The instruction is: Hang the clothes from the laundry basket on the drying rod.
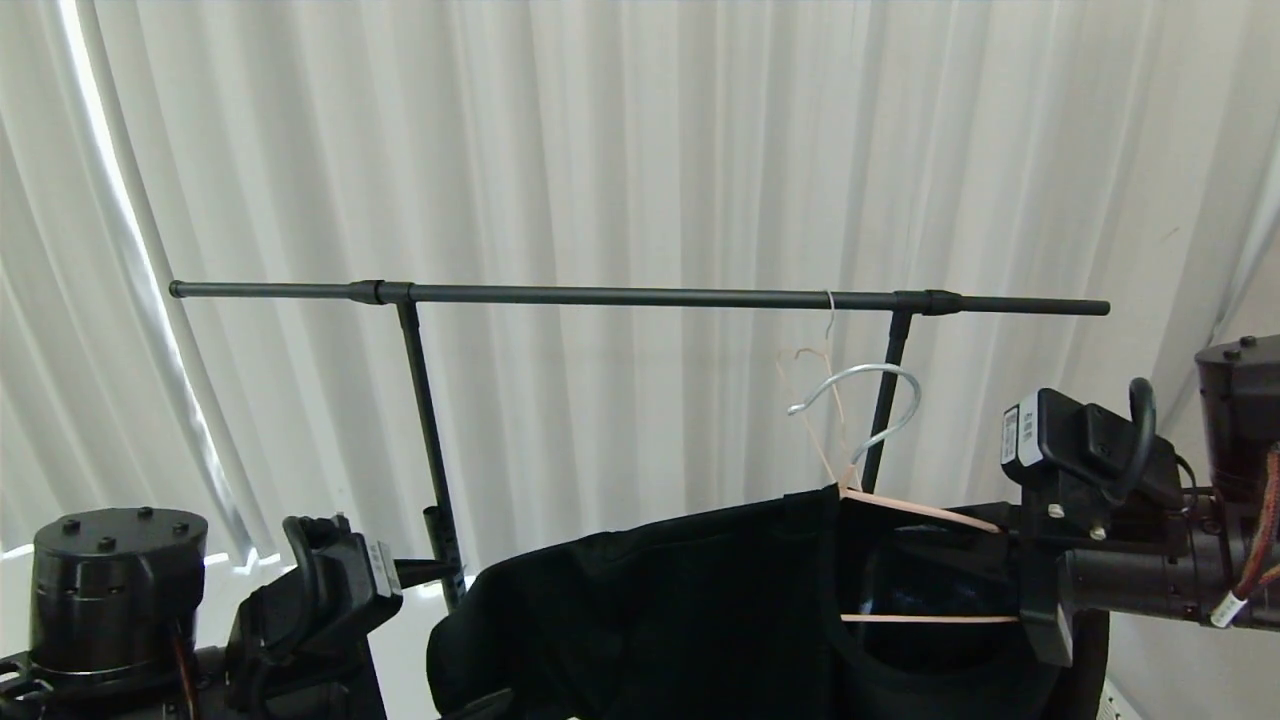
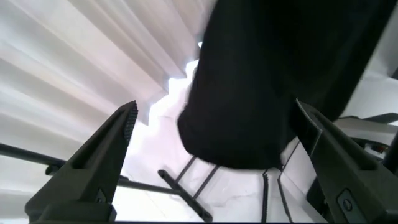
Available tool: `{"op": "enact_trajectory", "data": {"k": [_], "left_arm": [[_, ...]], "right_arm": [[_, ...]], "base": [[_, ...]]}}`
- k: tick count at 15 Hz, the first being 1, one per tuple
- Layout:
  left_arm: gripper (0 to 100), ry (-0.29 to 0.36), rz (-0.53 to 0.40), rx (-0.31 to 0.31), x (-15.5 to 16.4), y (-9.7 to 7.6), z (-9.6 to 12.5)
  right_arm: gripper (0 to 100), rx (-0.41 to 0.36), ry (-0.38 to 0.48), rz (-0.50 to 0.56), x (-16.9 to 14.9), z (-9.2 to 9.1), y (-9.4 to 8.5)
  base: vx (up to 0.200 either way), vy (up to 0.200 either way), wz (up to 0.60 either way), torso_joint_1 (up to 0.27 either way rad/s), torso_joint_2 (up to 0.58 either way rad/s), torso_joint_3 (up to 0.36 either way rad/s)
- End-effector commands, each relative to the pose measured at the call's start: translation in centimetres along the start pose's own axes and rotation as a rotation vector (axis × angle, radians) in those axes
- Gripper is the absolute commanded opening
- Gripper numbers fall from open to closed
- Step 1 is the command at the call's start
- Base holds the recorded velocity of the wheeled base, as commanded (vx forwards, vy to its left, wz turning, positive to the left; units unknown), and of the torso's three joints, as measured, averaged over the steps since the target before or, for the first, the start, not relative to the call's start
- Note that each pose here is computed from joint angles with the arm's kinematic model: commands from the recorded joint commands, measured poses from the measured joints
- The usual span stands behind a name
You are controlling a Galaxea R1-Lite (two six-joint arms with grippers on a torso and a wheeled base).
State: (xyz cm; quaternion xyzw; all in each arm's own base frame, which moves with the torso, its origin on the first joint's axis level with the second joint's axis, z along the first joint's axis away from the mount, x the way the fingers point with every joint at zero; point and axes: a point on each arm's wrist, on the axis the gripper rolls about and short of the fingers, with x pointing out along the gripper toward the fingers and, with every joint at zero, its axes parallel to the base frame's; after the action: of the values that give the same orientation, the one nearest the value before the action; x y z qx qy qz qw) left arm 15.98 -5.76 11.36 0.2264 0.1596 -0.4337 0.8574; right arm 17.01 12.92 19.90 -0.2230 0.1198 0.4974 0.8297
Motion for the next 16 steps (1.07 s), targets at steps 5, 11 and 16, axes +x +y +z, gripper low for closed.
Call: {"op": "enact_trajectory", "data": {"k": [5, 11, 16], "left_arm": [[0, 0.049, 0.063, -0.050, 0.5, 1.9, -0.7], [0, 0.137, 0.321, -0.167, -2.9, 5.3, -3.8], [0, 0.116, 0.297, -0.056, -2.6, 5.1, -2.7]], "right_arm": [[0, 0.003, -0.005, -0.017, -0.5, 0.0, 0.0], [0, 0.045, 0.025, -0.097, -1.2, -1.0, -1.5], [0, 0.046, 0.026, -0.103, -1.3, -1.0, -1.6]], "base": [[0.000, 0.000, 0.00, 0.000, 0.00, 0.000], [0.000, 0.000, 0.00, 0.000, 0.00, 0.000], [0.000, 0.000, 0.00, 0.000, 0.00, 0.000]]}}
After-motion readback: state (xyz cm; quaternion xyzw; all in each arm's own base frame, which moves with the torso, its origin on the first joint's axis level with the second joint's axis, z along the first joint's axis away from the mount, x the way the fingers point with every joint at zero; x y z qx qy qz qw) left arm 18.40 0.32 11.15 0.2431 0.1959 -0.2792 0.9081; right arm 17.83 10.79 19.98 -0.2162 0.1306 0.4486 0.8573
